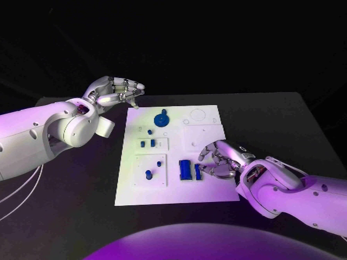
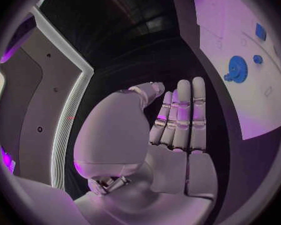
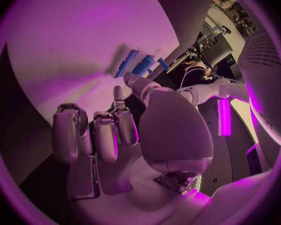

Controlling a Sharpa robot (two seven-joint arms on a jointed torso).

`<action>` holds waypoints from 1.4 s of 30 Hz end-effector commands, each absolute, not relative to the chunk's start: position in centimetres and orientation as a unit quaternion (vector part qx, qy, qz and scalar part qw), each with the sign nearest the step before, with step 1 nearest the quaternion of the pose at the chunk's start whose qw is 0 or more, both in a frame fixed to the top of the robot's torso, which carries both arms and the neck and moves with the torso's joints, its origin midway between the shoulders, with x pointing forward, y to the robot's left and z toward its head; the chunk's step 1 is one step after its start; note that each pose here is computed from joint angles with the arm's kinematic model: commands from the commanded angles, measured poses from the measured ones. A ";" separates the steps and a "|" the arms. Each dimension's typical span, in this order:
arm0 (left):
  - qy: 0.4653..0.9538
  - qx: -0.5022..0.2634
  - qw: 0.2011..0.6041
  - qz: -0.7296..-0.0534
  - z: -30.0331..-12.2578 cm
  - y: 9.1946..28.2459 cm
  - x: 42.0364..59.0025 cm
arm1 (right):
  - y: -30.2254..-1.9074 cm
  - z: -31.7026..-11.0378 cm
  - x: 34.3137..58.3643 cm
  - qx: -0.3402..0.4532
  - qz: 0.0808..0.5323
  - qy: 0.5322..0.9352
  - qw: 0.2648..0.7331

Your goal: Assemble the parts on the task board

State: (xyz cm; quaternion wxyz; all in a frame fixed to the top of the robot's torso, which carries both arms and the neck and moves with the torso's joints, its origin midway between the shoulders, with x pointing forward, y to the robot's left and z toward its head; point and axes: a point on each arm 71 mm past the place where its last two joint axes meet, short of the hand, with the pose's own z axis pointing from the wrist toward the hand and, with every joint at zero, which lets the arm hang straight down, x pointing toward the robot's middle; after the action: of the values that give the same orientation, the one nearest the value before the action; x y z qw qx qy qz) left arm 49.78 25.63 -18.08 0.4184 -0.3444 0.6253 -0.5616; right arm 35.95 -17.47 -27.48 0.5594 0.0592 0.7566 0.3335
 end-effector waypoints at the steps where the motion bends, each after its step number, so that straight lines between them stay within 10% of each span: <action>1: 0.620 -0.345 0.413 -0.571 -18.0 25.4 49.8 | -17.6 -26.2 36.3 0.099 0.402 0.723 0.554; 25: 0.532 -0.456 0.387 -0.600 -21.2 25.5 51.6 | -24.2 -23.8 49.5 0.396 0.497 0.591 0.497; 42: 0.536 -0.468 0.425 -0.560 -22.1 23.0 50.0 | -20.7 -23.0 47.4 0.460 0.500 0.533 0.505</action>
State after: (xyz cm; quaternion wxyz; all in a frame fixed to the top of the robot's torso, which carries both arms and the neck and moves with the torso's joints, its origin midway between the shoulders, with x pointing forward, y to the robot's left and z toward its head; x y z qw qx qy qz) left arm 50.05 22.87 -22.24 0.3849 -0.4565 0.5562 -0.5780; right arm 47.66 -20.42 -23.02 0.4882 0.4258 0.5677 0.5079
